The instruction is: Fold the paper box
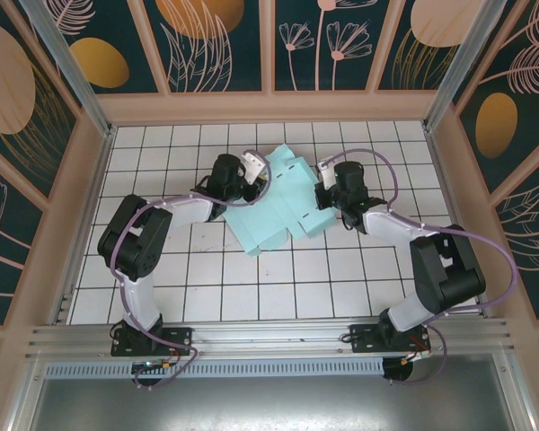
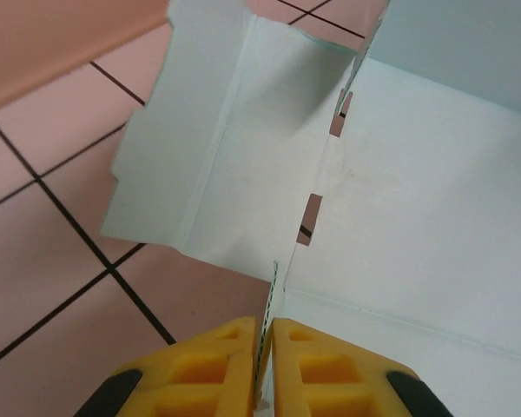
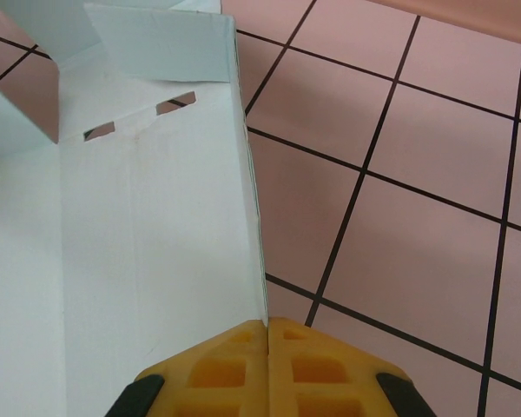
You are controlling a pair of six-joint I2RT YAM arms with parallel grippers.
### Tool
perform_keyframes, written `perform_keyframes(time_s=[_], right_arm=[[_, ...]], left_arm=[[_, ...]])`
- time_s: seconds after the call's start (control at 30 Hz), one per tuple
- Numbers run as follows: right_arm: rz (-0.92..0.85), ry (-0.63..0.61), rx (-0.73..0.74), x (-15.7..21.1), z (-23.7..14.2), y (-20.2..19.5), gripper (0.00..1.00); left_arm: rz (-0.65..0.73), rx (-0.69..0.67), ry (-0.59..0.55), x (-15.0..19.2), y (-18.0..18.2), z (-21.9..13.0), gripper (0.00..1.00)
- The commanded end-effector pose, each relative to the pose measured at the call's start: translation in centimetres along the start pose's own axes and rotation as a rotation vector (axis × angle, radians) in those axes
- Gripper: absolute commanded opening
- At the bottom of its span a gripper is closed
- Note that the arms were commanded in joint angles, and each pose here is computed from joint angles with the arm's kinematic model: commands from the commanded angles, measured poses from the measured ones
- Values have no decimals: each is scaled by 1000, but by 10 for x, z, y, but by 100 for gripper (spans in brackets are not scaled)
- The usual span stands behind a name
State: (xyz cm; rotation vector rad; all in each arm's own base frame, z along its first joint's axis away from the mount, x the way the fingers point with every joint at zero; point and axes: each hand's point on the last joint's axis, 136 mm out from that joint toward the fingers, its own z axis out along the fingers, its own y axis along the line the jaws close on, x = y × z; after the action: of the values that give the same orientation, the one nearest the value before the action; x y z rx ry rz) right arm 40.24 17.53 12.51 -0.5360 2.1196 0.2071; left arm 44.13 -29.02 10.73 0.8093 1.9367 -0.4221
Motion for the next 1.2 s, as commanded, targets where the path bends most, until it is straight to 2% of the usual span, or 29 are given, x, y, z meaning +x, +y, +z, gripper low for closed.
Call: perform_keyframes(time_s=[0.0,0.27,0.37,0.43,0.53,0.7,0.73,0.83,0.93,1.03,1.17], right_arm=[[24,2,62,-7,2,-10,0],[34,-4,71,-11,3,-12,0],[36,-4,71,-12,4,-12,0],[37,-5,71,-12,4,-12,0],[39,-5,70,-12,4,-11,0],[36,-5,76,-11,2,-12,0],[33,-5,78,-11,2,-13,0],[28,-4,78,-11,2,-13,0],[21,-2,79,-10,1,-12,0],[12,4,94,-8,0,-15,0],[-13,25,120,-4,1,-19,0]], left_arm=[[136,-171,-96,-28,10,-16,12],[368,-304,-87,-28,-13,-15,13],[471,-364,-58,-22,-19,-10,13],[533,-385,-16,-7,-23,-7,13],[575,-417,4,-4,-24,-4,14],[505,-348,-10,-3,-34,-2,17],[478,-333,-31,-15,-36,0,18],[443,-291,-44,-18,-43,4,19],[421,-293,-42,-20,-41,6,21],[329,-296,-94,-34,-34,-4,25],[122,-266,-208,-60,-12,-30,52]])
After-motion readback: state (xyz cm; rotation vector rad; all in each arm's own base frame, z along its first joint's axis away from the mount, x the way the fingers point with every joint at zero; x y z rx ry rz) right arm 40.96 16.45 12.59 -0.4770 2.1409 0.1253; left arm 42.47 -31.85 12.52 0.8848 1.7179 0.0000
